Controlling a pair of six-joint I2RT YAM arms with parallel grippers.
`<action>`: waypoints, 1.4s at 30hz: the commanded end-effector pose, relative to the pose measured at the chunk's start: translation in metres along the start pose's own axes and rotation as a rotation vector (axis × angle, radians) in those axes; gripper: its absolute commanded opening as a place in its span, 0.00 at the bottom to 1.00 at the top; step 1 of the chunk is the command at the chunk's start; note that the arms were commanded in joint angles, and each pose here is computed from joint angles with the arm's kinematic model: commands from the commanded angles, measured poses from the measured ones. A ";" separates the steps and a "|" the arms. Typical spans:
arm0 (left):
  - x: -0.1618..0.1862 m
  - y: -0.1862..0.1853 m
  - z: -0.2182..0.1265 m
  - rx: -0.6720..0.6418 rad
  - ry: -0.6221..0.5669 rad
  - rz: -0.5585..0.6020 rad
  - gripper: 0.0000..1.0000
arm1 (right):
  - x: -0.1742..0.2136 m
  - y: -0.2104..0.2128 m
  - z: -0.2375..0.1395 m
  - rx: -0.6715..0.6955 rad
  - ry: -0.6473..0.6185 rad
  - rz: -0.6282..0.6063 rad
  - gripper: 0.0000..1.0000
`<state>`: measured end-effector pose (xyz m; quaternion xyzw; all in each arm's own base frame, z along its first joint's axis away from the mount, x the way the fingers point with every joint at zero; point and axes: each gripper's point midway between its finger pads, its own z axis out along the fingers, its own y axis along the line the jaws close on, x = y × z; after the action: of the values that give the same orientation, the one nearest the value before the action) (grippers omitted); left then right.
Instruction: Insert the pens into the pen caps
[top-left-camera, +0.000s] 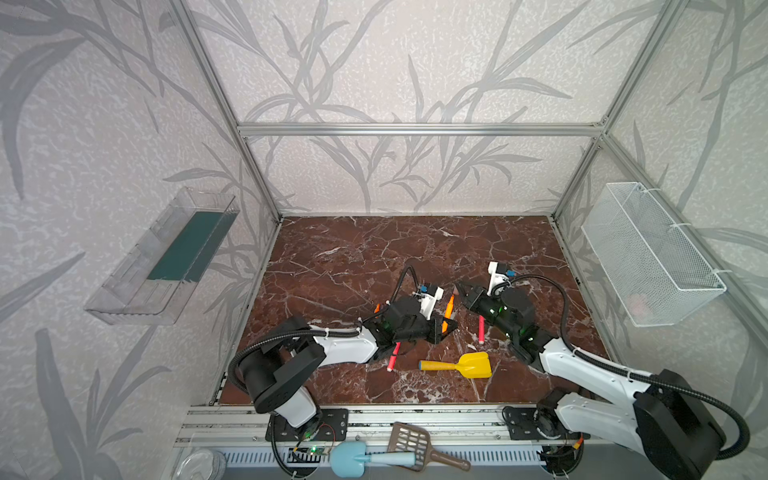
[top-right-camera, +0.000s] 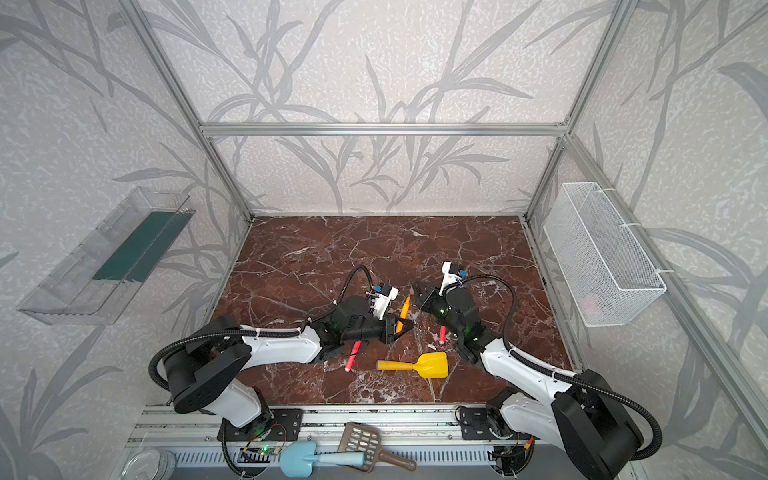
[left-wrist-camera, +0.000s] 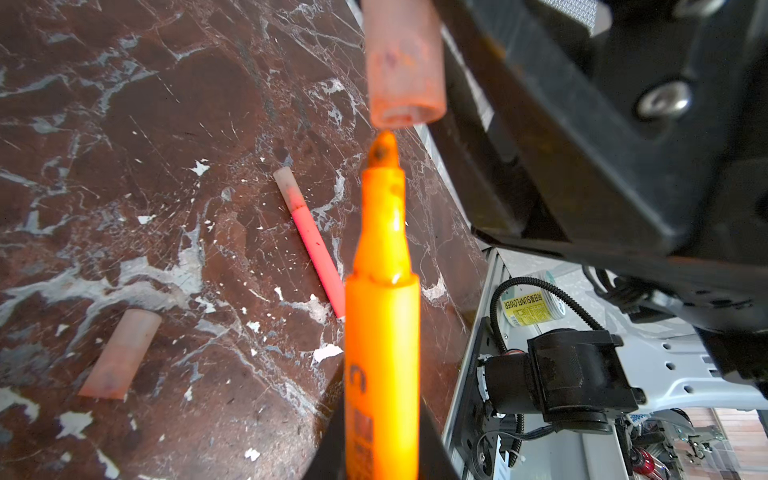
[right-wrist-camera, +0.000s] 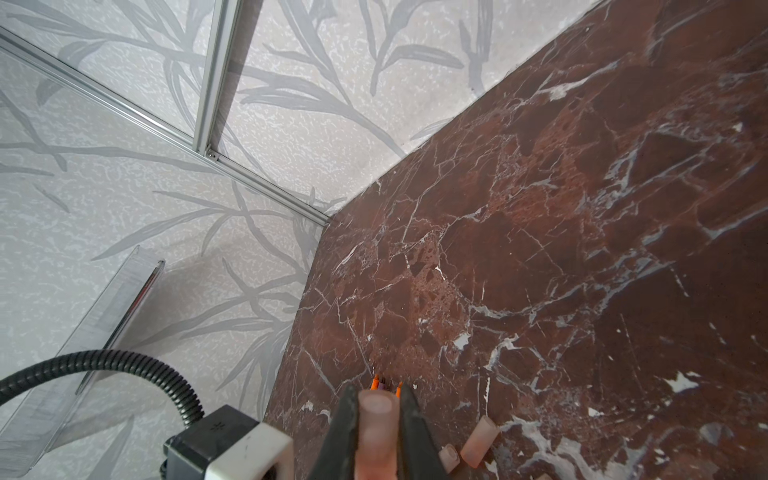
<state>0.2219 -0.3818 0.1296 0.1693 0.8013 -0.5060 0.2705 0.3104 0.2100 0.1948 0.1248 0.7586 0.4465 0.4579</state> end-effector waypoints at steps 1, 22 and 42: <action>-0.013 -0.015 0.001 0.046 -0.033 0.024 0.00 | -0.015 0.018 0.001 -0.049 -0.048 0.002 0.00; -0.015 -0.014 0.000 0.041 -0.041 0.025 0.00 | 0.010 0.017 0.001 -0.080 0.040 0.015 0.00; -0.019 -0.014 -0.005 0.046 -0.063 0.022 0.00 | 0.021 0.009 -0.005 -0.046 0.050 -0.012 0.00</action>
<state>0.2191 -0.3839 0.1330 0.1757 0.7952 -0.5148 0.2678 0.2983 0.2173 0.1945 0.1135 0.7544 0.4582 0.4561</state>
